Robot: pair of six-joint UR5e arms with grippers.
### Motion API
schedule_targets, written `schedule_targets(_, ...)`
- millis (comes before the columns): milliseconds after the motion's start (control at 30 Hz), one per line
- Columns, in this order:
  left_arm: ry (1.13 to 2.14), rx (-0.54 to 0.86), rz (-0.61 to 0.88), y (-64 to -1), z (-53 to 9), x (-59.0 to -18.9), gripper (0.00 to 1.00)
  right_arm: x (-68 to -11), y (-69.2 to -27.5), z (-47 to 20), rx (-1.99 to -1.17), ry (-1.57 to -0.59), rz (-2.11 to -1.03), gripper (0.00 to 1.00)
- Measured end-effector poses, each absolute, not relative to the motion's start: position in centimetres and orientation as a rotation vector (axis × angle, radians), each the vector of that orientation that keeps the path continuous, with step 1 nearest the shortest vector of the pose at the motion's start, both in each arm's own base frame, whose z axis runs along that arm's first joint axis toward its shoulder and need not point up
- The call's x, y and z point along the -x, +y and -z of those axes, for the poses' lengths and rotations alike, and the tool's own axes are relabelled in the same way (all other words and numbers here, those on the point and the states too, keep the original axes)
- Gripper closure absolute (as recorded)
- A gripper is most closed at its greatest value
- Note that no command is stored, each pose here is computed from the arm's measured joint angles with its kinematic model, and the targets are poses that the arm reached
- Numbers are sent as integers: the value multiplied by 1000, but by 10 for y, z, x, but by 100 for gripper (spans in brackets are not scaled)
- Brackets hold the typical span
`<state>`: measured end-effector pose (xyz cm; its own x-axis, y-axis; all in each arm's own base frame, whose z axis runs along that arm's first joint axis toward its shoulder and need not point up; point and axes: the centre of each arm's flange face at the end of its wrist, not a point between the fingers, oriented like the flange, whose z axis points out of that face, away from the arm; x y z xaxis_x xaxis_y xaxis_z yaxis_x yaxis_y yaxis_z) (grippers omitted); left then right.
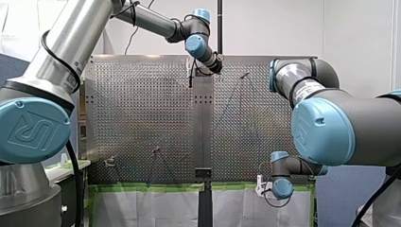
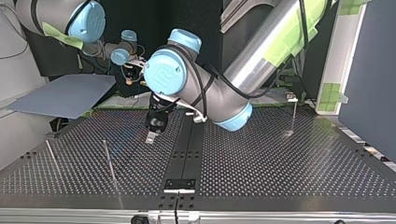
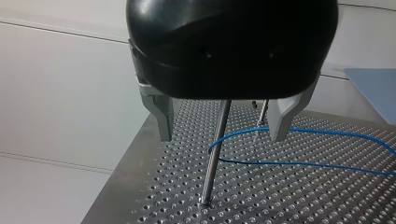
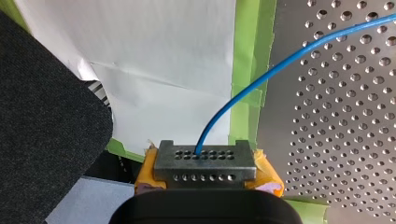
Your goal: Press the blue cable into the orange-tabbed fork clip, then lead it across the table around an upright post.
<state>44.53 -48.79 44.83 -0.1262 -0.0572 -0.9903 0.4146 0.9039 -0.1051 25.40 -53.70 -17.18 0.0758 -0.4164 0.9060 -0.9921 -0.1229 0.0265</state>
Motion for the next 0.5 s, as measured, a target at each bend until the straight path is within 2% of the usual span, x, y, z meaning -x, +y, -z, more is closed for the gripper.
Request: schedule_targets(500,1676,-261,404,-485,-446,-445,0,-254,-537,172,-1639,-1423,-1016,99)
